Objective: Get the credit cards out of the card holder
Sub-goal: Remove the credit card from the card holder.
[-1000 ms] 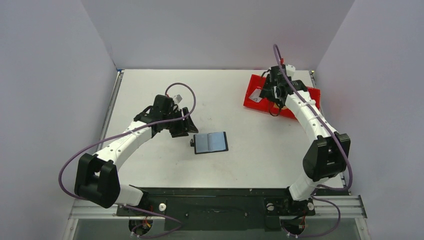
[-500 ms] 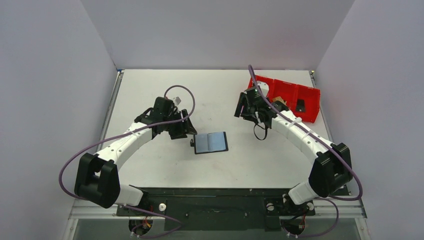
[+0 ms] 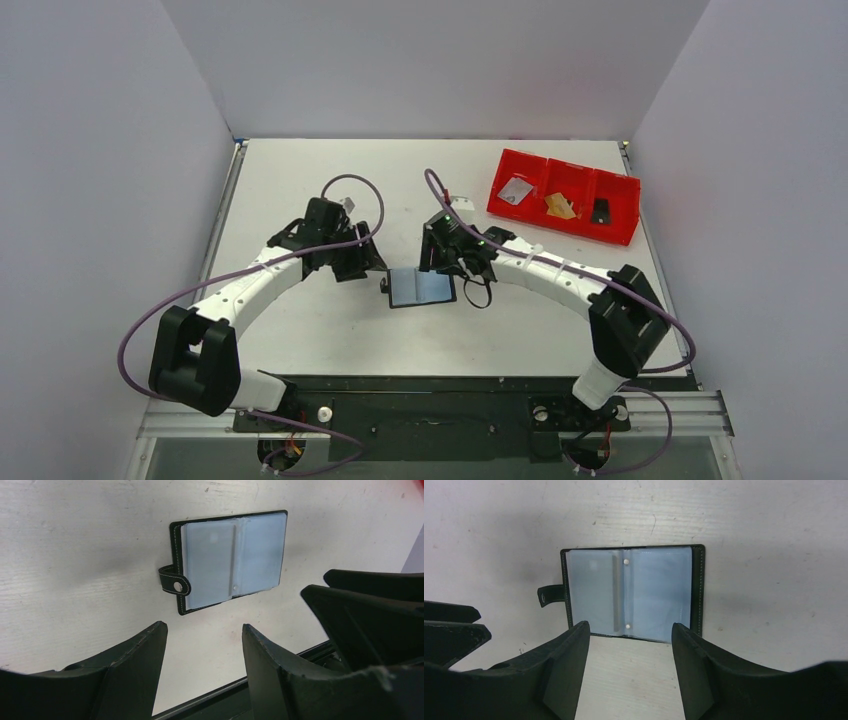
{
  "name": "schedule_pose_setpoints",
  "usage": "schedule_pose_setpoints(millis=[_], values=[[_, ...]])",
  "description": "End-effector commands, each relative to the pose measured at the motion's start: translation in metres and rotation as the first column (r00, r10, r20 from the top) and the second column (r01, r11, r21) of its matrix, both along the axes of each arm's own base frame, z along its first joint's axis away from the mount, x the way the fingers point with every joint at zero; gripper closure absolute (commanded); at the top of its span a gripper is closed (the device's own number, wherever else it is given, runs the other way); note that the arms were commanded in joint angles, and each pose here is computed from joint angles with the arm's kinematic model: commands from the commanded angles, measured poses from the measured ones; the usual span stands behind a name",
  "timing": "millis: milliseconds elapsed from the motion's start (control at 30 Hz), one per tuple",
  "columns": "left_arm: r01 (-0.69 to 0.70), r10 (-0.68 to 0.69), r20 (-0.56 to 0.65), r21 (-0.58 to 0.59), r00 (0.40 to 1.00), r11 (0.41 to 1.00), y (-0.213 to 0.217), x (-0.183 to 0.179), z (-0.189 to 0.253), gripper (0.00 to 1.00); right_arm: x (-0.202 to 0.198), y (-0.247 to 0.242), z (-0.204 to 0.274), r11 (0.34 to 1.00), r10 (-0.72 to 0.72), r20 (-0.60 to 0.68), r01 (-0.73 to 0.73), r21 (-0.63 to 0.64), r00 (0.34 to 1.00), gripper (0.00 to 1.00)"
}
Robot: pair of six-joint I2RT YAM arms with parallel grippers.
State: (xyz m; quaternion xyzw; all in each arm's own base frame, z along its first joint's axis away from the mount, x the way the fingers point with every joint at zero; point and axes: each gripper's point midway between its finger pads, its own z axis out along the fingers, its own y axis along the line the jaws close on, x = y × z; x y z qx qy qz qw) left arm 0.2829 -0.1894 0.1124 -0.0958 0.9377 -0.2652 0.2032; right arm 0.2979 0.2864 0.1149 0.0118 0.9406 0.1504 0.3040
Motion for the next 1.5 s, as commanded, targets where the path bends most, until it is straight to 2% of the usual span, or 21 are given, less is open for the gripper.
schedule_pose_setpoints(millis=[0, 400, 800, 1167, 1367, 1467], values=[[-0.027, 0.027, 0.033, 0.005, 0.999, 1.000, 0.008, 0.003, 0.004, 0.46, 0.001, 0.030, -0.004, 0.999, 0.012, 0.015, -0.012, 0.033, 1.000, 0.44], [-0.039, 0.039, 0.030, -0.004, 0.999, 0.999, 0.013, 0.003, 0.003, 0.45, -0.011, 0.072, -0.047, 0.996, 0.088, -0.056, -0.088, 0.005, 0.995, 0.46], [-0.037, 0.037, 0.030, -0.011, 0.999, 0.999, 0.015, 0.002, 0.003, 0.46, -0.012, 0.078, -0.070, 0.993, 0.103, -0.087, -0.108, -0.050, 0.991, 0.46], [-0.038, 0.038, 0.025, -0.014, 0.999, 0.999, 0.014, 0.003, 0.003, 0.45, -0.019, 0.066, -0.098, 0.979, 0.091, -0.127, -0.112, -0.170, 0.988, 0.47], [-0.038, 0.039, 0.022, -0.012, 0.999, 0.999, 0.014, 0.003, 0.002, 0.45, -0.024, 0.054, -0.110, 0.974, 0.073, -0.154, -0.104, -0.199, 0.985, 0.59], [-0.039, 0.039, 0.019, -0.013, 0.999, 0.999, 0.014, 0.003, 0.001, 0.45, -0.026, 0.048, -0.117, 0.972, 0.064, -0.169, -0.099, -0.213, 0.984, 0.61]])
